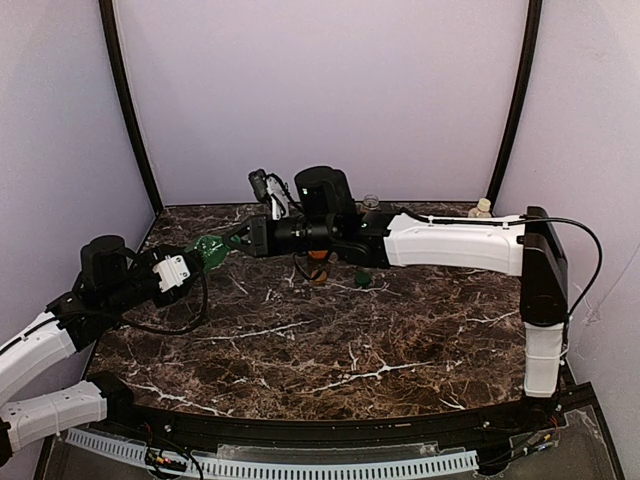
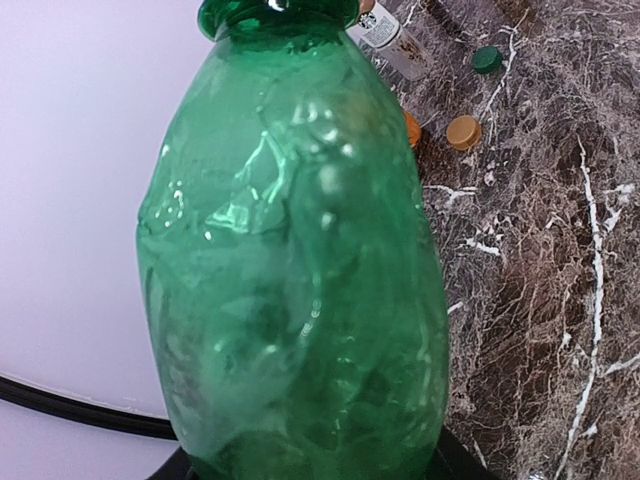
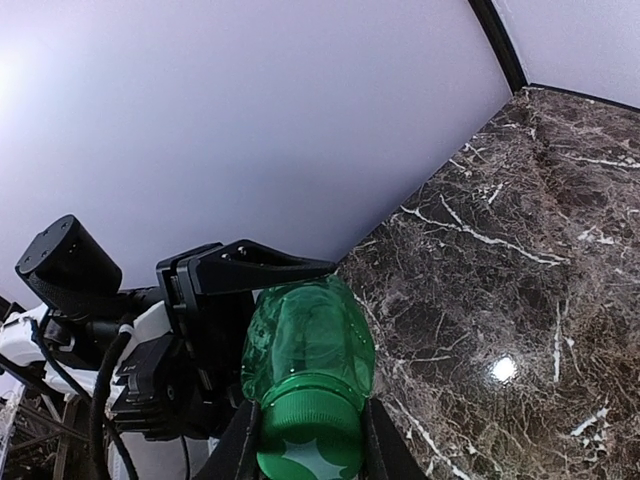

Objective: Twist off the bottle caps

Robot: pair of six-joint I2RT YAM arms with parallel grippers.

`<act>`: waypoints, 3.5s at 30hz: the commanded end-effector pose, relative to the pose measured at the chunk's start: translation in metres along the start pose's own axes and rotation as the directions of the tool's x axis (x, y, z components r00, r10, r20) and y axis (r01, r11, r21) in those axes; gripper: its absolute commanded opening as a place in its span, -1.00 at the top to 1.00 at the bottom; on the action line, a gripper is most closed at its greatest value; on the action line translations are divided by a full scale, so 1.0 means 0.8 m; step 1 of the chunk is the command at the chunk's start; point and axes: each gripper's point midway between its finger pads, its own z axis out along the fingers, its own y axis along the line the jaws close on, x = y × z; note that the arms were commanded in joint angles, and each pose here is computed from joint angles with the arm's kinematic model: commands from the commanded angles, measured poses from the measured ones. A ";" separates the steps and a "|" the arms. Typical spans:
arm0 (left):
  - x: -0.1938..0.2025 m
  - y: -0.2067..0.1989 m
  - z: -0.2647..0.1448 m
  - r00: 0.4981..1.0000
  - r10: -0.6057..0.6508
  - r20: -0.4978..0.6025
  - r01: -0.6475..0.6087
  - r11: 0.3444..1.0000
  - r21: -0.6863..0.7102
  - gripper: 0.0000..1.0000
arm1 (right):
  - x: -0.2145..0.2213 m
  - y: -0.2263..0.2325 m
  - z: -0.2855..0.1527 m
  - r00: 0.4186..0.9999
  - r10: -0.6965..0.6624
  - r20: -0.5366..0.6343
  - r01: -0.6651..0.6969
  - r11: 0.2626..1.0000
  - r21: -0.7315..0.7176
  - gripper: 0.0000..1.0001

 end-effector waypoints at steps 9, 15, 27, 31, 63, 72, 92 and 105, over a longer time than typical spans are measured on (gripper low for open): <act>-0.033 -0.069 -0.027 0.988 -0.069 0.137 0.022 0.946 0.323 0.99 | 0.062 0.108 -0.034 0.680 -0.729 0.078 0.710 0.627 -0.321 1.00; -0.048 -0.123 -0.065 0.973 -0.132 0.189 0.003 0.829 0.559 0.99 | 0.115 0.109 -0.054 0.272 -0.956 0.110 0.919 0.224 -0.323 1.00; -0.024 -0.165 -0.096 0.983 -0.049 0.176 -0.086 0.727 0.681 0.99 | 0.131 0.057 -0.060 -0.481 -0.875 -0.054 0.860 -0.460 -0.220 1.00; -0.021 -0.171 -0.098 0.983 -0.035 0.182 -0.103 0.716 0.690 0.99 | 0.121 0.068 -0.061 -0.577 -0.816 -0.047 0.811 -0.565 -0.153 1.00; -0.004 -0.013 -0.007 0.993 -0.115 0.036 0.114 0.993 0.031 0.99 | 0.014 0.111 -0.117 0.535 -0.811 0.236 0.842 0.536 -0.066 -0.97; 0.011 0.022 -0.001 0.999 -0.010 -0.030 0.006 0.991 -0.134 0.99 | -0.037 0.013 -0.052 0.994 -0.047 0.098 0.048 0.999 -0.006 -0.45; 0.006 0.012 0.001 1.000 0.020 -0.013 -0.021 0.995 -0.098 0.99 | -0.022 0.004 0.005 0.997 0.006 0.072 -0.007 1.000 0.018 0.16; -0.005 0.005 -0.001 0.999 0.008 0.032 -0.006 0.998 -0.058 0.99 | -0.009 0.018 0.017 0.998 -0.061 -0.002 0.061 0.995 -0.083 1.00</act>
